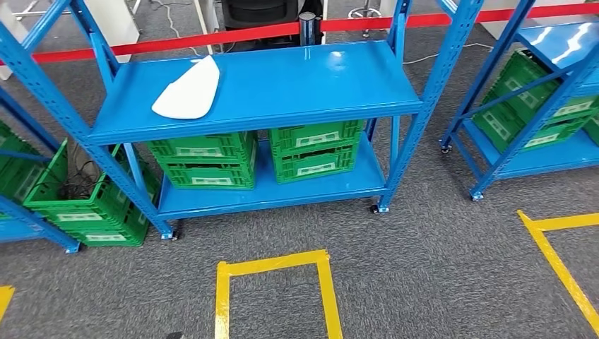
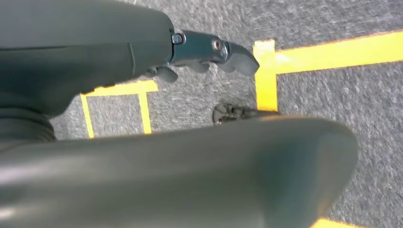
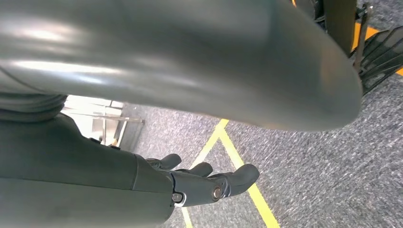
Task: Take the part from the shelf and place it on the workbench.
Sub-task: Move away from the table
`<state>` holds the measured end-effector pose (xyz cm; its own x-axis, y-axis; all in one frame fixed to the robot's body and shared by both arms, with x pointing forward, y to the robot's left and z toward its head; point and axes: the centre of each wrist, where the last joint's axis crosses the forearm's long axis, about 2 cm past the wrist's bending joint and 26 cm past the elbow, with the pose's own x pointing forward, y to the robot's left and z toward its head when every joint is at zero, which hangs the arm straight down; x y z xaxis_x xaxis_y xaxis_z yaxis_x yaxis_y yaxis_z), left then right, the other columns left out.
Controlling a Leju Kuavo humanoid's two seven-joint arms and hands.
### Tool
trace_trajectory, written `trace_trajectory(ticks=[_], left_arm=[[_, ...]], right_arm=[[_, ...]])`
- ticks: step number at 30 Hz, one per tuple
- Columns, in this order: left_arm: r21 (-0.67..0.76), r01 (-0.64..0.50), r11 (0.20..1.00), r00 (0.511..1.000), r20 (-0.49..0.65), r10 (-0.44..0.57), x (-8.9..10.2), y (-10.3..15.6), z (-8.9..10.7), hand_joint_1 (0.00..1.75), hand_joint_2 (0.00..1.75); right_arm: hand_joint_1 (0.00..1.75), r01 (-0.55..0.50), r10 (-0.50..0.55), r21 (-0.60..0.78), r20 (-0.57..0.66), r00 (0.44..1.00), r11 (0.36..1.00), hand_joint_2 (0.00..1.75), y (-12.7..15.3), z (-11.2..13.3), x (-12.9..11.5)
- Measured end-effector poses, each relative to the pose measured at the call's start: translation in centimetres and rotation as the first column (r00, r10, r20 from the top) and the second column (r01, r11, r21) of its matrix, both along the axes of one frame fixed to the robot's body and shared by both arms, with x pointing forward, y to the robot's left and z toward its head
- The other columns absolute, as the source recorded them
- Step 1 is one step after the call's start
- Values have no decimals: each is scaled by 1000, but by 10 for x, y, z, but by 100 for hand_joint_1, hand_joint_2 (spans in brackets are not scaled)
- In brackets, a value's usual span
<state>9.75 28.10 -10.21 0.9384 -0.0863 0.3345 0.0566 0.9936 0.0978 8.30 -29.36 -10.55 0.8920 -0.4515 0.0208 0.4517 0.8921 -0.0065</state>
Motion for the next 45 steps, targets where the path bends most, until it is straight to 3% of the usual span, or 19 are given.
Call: trace_trajectory(ticks=[45], left_arm=[[-22, -10, 1000, 1000, 6, 10, -2, -2, 0, 0, 0]], right_arm=[[0, -7, 7, -1, 3, 1000, 1000, 0, -2, 0, -2]])
